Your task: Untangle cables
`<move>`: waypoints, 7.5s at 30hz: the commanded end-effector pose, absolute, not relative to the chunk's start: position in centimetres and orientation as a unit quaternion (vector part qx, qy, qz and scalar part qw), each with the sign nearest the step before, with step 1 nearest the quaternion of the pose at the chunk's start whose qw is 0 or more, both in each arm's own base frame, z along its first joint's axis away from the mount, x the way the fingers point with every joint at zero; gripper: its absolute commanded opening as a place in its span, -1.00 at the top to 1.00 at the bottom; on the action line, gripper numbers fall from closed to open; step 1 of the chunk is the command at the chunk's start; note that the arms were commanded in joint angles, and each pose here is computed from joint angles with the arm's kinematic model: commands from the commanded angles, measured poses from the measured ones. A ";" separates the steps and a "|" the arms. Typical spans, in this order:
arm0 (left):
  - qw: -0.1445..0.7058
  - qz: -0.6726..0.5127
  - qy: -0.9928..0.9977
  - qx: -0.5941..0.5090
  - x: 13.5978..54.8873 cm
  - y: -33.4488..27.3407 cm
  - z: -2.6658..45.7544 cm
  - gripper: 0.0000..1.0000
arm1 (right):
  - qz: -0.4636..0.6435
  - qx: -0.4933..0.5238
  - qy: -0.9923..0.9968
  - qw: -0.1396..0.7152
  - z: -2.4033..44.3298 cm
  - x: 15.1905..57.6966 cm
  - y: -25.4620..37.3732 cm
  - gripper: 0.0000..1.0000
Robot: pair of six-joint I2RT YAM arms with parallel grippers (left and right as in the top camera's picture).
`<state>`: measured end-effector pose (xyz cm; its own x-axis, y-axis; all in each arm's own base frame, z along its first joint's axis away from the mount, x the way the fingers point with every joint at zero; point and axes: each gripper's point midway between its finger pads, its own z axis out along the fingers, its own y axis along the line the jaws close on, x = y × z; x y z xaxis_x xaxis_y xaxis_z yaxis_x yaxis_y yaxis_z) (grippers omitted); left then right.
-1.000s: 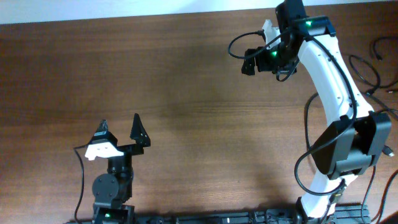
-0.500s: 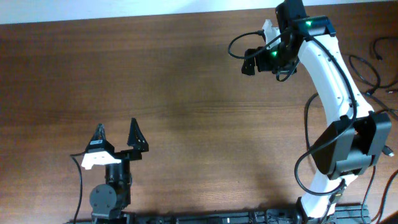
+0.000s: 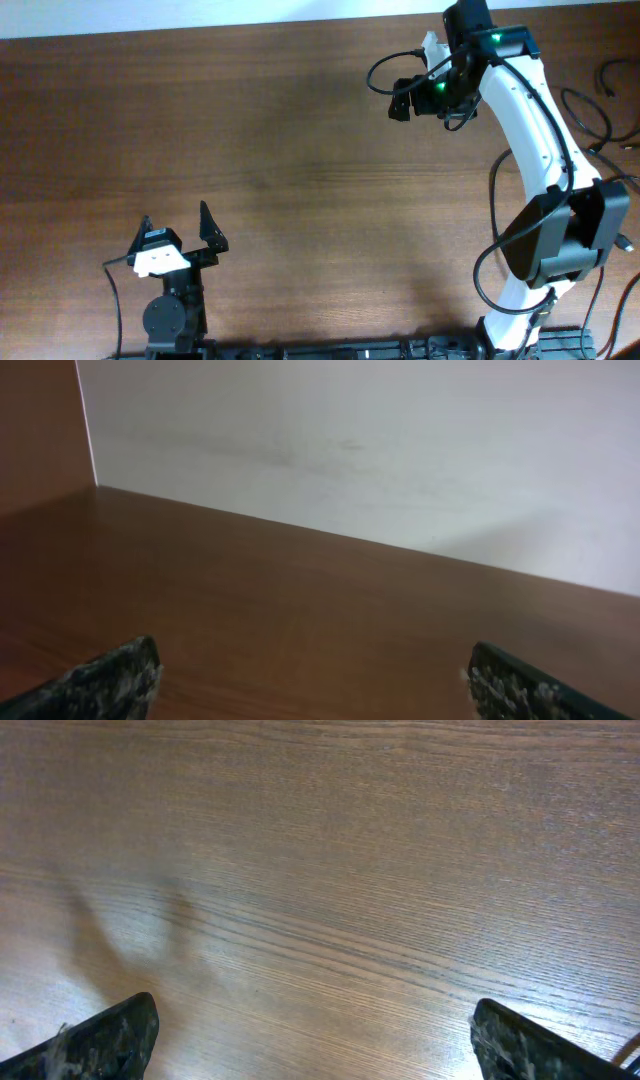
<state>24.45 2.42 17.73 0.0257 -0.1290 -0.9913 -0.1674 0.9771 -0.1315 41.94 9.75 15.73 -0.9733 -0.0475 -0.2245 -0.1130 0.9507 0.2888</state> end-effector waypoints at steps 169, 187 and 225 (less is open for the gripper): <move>0.671 0.100 0.731 0.079 24.6 1.0 15.6 -0.97 | 0.105 -0.049 0.758 0.642 17.0 27.5 4.2 -0.97; 0.671 0.100 0.731 0.079 24.6 1.0 15.6 -0.97 | 0.103 -0.053 0.726 0.678 16.0 24.2 4.0 -0.97; 0.671 0.100 0.731 0.079 24.6 1.0 15.6 -0.97 | 0.062 -0.018 0.731 0.679 15.8 24.5 2.2 -0.97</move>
